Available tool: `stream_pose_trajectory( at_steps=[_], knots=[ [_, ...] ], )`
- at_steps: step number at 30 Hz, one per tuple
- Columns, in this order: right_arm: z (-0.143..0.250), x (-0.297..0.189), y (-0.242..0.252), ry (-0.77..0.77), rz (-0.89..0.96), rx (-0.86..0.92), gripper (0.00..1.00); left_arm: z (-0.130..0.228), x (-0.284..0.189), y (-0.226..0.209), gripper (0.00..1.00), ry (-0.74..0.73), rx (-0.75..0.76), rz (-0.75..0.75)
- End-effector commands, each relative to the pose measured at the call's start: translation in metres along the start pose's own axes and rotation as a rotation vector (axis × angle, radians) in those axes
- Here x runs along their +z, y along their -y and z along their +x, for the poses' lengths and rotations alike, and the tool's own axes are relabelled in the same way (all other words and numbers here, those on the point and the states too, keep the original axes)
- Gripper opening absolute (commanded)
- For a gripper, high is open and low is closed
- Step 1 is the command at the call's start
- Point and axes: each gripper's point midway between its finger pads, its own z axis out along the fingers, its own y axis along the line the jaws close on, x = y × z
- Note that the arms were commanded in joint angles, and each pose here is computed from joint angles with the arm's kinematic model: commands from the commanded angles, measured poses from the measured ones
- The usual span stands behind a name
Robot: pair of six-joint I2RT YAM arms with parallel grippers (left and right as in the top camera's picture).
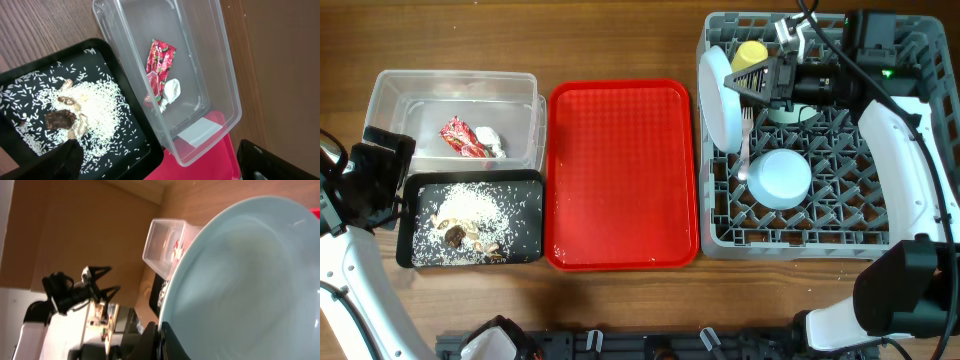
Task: Sort waste into correct bins and load items into the dishwasher rack
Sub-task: 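Lift the plate with the right gripper and carry it to the rack, then stand the plate upright in the rack's left slots and open the right gripper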
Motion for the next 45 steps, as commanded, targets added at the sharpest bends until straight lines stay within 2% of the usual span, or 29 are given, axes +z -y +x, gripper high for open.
stream_pose_trajectory(
  at_steps=[1, 18, 23, 44, 45],
  knots=[
    [-0.009, -0.002, 0.019, 0.038, 0.069, 0.123, 0.05, -0.004, -0.004, 0.003, 1.00, 0.014, 0.023, 0.009],
    [0.002, -0.008, 0.057, 0.065, 0.281, 0.310, 0.04, -0.004, -0.004, 0.003, 1.00, 0.014, 0.023, 0.008],
    [0.009, -0.014, 0.076, 0.083, 0.394, 0.392, 0.04, -0.004, -0.004, 0.003, 1.00, 0.014, 0.023, 0.009],
    [-0.001, -0.021, 0.089, 0.124, 0.473, 0.322, 0.06, -0.004, -0.004, 0.003, 1.00, 0.014, 0.023, 0.009],
    [-0.002, -0.021, 0.089, 0.130, 0.477, 0.316, 0.12, -0.004, -0.004, 0.003, 1.00, 0.014, 0.023, 0.009]
  ],
)
